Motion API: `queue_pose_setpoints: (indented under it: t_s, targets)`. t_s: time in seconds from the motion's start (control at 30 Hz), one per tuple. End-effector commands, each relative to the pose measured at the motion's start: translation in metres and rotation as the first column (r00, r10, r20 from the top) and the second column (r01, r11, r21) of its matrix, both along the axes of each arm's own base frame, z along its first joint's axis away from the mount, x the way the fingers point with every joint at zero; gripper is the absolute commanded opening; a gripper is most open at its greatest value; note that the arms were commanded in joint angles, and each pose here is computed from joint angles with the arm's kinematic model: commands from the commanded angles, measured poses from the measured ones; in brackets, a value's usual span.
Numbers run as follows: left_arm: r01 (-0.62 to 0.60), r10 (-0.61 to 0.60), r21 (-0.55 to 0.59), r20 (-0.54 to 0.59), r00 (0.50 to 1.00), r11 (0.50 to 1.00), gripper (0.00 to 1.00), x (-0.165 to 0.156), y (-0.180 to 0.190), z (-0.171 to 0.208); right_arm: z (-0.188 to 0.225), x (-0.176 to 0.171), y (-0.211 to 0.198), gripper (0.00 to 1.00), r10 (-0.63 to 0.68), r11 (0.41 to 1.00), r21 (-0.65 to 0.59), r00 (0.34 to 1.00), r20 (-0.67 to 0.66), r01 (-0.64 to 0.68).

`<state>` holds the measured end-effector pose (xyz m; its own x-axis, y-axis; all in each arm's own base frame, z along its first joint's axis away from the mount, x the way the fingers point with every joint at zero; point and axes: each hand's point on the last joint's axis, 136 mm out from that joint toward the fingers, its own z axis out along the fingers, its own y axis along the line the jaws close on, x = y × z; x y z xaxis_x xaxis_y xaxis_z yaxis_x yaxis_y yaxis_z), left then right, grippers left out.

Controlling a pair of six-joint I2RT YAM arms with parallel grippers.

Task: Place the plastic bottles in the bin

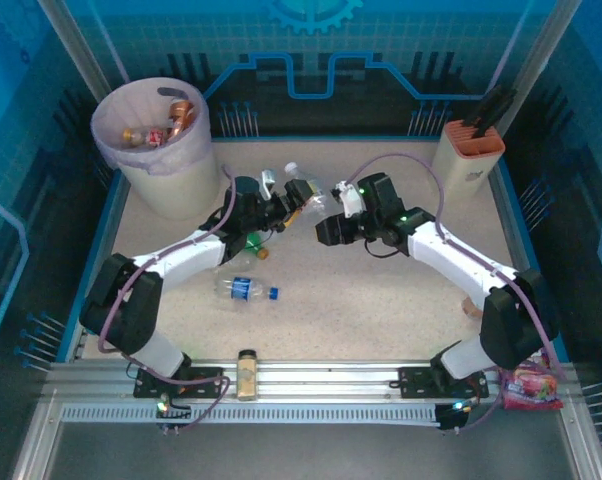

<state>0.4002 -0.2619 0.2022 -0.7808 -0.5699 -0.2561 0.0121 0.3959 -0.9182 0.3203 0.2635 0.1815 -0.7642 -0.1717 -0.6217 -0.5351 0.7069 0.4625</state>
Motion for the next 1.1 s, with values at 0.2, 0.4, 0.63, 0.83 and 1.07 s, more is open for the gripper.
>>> queue_pose_setpoints:
  t_s: [0.2,0.4,0.63,0.83,1.07]
  targets:
    - [0.003,-0.001,-0.046,0.046,0.999,0.999,0.77,0.008,-0.008,0.023,0.006,-0.005,0.018,0.55,0.047,0.997,0.067,0.999,-0.003,-0.047]
    - [0.01,-0.008,-0.059,0.045,0.999,0.998,0.57,0.014,-0.012,0.028,0.003,-0.005,0.017,0.59,0.049,0.997,0.052,0.999,-0.012,-0.048]
    - [-0.014,0.015,-0.027,0.037,0.999,1.0,0.56,0.017,-0.006,0.023,0.011,-0.004,0.01,0.88,0.041,0.998,0.053,0.999,-0.004,-0.04]
    - [-0.014,0.013,0.02,0.056,0.998,1.0,0.57,0.02,0.0,0.029,0.043,0.004,-0.02,1.0,-0.01,0.989,0.147,1.0,-0.018,0.013]
    - [-0.034,0.026,0.035,0.206,0.978,0.999,0.57,0.038,0.035,0.103,0.058,0.006,-0.066,1.0,-0.114,0.984,0.139,0.993,0.011,0.112]
